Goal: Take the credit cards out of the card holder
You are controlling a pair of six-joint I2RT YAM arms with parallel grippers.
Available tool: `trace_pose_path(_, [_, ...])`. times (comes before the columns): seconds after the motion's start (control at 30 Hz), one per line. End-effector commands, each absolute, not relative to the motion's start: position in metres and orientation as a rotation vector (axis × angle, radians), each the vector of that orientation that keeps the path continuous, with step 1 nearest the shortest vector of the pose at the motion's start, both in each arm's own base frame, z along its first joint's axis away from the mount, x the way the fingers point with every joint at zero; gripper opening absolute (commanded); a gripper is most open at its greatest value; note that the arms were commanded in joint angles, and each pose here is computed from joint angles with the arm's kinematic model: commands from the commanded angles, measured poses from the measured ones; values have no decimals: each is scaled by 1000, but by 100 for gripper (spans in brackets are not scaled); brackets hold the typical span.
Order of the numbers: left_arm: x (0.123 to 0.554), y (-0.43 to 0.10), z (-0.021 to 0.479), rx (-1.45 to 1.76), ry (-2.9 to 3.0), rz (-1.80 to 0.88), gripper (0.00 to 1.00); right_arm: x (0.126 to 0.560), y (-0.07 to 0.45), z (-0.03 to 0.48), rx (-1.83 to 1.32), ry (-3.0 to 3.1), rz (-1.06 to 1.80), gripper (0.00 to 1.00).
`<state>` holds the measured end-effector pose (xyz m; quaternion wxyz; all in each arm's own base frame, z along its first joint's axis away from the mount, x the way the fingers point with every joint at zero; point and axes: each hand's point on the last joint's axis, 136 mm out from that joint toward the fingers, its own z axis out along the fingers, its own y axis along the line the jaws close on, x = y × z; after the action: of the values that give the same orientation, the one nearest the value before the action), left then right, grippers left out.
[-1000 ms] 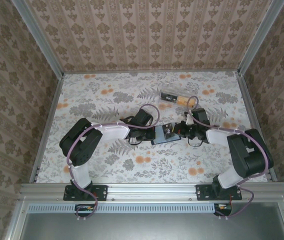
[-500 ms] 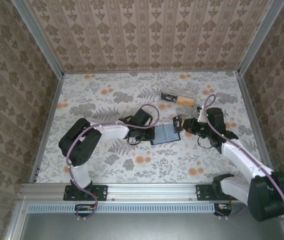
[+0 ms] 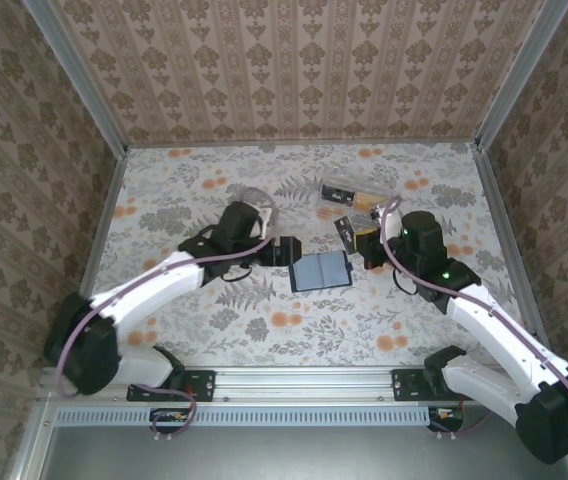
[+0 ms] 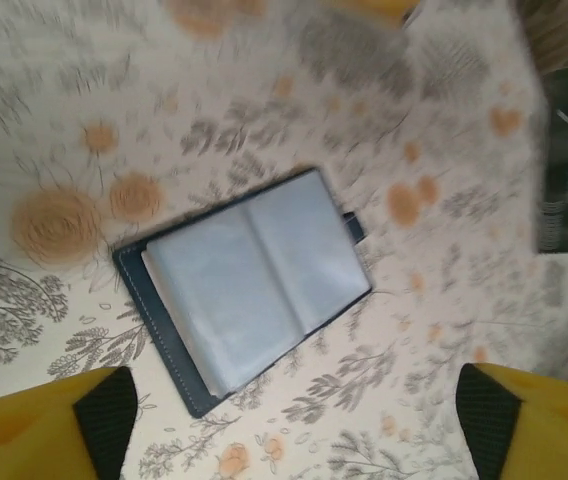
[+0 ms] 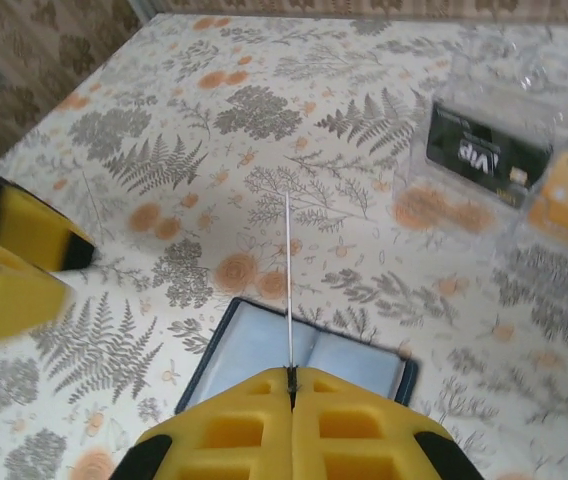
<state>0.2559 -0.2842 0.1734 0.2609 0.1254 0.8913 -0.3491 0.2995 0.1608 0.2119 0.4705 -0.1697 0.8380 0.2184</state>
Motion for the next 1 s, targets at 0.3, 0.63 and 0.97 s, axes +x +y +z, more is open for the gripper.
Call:
trace_pose_path(0.3, [222, -195, 225, 208, 2161, -876, 100, 366, 181, 221, -1100, 1918, 73, 0])
trace_pose_path(0.63, [213, -190, 218, 211, 2162, -887, 100, 416, 183, 191, -1362, 1894, -105, 0])
trace_pose_path(0.97, [216, -183, 210, 173, 2188, -839, 100, 465, 185, 166, -1441, 1900, -138, 0])
